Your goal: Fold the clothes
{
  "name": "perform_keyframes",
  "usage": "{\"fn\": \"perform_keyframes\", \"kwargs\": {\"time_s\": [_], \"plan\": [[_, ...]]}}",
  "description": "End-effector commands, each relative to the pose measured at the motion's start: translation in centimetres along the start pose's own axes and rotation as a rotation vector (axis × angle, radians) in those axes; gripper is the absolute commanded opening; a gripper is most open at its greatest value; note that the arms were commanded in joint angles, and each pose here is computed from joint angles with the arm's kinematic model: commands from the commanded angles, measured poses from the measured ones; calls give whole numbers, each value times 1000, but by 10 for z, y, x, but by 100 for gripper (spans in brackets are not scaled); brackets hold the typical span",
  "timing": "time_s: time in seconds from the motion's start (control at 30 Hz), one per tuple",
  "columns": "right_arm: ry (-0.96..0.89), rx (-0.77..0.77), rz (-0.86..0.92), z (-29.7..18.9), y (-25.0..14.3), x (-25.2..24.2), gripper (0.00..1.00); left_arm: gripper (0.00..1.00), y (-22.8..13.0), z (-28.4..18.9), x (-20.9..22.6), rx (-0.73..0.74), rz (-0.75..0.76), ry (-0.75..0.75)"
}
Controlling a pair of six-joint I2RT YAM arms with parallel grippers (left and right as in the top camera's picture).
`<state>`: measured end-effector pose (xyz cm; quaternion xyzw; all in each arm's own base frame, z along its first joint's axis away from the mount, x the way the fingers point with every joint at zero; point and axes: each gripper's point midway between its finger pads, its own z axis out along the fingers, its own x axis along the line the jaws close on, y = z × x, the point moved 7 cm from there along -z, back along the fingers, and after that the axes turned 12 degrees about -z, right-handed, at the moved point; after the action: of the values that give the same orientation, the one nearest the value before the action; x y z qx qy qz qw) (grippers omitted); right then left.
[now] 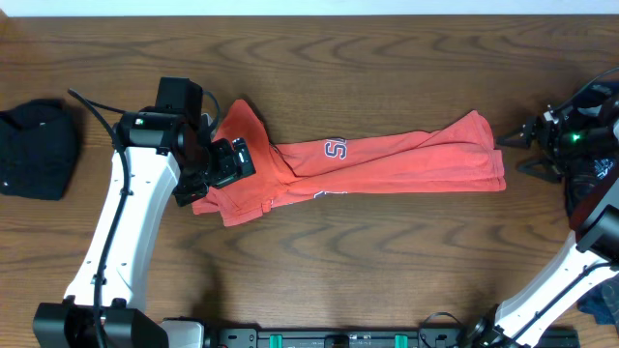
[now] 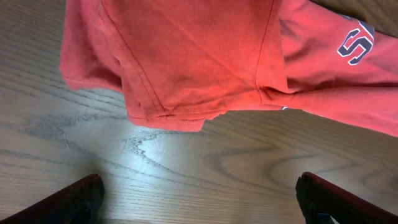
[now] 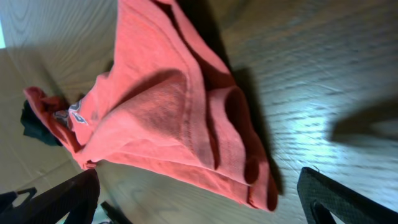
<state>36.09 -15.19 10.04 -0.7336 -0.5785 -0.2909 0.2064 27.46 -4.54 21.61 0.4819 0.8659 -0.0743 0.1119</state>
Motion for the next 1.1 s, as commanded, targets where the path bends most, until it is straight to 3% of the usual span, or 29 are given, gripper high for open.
{"fn": "perform_keyframes", "kwargs": {"time_s": [0.0, 0.67, 0.87, 0.97, 1.07], "plan": [[42, 12, -22, 12, 0, 7, 99, 100, 1, -7, -3, -19, 25, -20], [77, 114, 133, 76, -14, -43, 98, 100, -4, -7, 1, 8, 25, -1], [127, 139, 144, 107, -23, -50, 86, 100, -4, -7, 1, 9, 25, 0], [124, 139, 129, 115, -24, -51, 71, 100, -5, -7, 2, 14, 23, 5], [120, 133, 118, 116, -23, -51, 68, 100, -5, -7, 2, 16, 22, 6]]}}
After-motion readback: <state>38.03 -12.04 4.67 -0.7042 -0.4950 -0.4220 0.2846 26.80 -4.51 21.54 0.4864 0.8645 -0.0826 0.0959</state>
